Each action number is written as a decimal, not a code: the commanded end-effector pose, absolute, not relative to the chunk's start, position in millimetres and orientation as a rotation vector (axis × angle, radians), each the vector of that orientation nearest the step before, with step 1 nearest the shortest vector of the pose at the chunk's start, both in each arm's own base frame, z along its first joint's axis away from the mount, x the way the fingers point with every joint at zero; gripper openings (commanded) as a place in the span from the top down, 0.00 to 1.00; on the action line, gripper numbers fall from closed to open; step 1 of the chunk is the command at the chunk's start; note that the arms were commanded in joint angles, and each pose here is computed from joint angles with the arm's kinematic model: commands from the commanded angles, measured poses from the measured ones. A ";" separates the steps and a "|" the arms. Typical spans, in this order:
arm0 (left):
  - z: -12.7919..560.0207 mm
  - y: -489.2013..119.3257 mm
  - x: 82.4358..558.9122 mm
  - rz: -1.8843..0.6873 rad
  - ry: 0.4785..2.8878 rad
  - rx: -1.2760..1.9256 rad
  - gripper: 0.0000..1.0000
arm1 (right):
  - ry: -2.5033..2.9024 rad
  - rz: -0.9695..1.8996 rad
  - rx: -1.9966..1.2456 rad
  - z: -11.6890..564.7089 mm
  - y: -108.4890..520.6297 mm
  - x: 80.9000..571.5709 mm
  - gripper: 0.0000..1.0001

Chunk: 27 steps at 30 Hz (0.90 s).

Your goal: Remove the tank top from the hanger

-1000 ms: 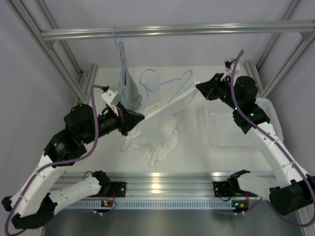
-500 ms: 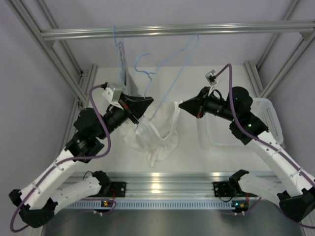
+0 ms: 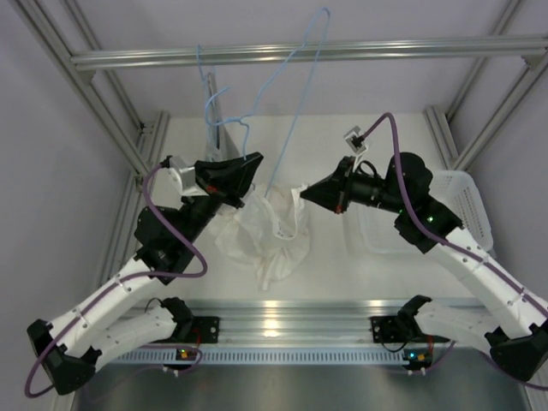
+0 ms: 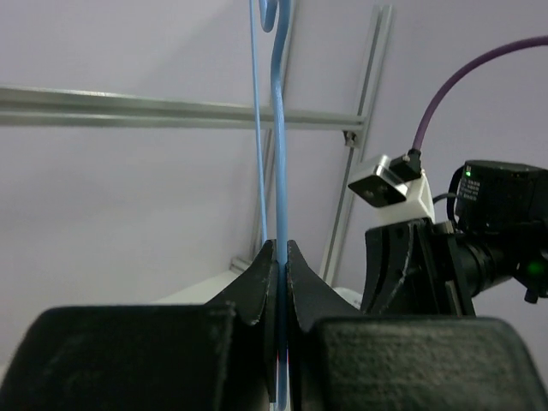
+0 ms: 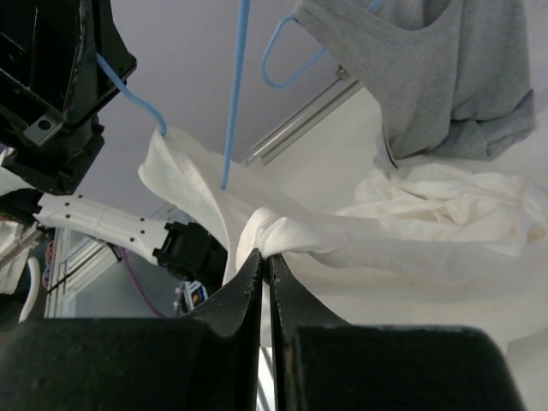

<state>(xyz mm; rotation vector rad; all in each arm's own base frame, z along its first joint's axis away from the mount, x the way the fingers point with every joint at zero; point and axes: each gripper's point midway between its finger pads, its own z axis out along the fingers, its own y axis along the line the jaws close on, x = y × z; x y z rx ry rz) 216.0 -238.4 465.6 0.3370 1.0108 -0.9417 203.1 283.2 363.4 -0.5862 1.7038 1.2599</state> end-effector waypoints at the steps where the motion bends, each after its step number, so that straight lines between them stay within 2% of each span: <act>1: 513.3 -218.2 206.8 -0.896 0.767 0.265 1.00 | 1.535 1.387 -0.660 416.0 295.8 176.3 1.00; 5: 503.0 -234.3 222.0 -0.895 0.761 0.271 1.00 | 1.434 1.523 -0.754 438.0 309.5 141.6 1.00; 8: 489.5 -256.5 240.9 -0.900 0.870 0.309 1.00 | 1.442 1.485 -0.703 439.9 305.4 146.4 1.00; 12: 476.4 -254.9 255.2 -0.873 0.911 0.253 1.00 | 1.451 1.493 -0.724 437.6 306.8 142.0 1.00; 17: 488.0 -209.0 255.6 -0.790 0.914 0.068 1.00 | 1.646 1.141 -0.590 385.1 285.8 185.0 1.00; 18: 480.2 -209.7 258.3 -0.762 0.980 0.089 1.00 | 1.682 1.082 -0.563 372.6 277.9 193.8 1.00; 20: 507.3 -197.7 248.3 -0.756 0.979 0.082 1.00 | 1.731 0.984 -0.511 357.8 264.9 208.4 1.00; 21: 494.9 -199.4 252.9 -0.727 1.068 0.102 1.00 | 1.730 0.960 -0.488 357.9 259.1 213.4 1.00; 22: 512.7 -193.7 247.1 -0.734 1.064 0.095 1.00 | 1.716 0.938 -0.470 362.8 254.0 214.8 1.00; 27: 509.0 -194.8 245.8 -0.729 1.232 0.117 1.00 | 1.700 0.818 -0.425 382.1 234.9 224.6 1.00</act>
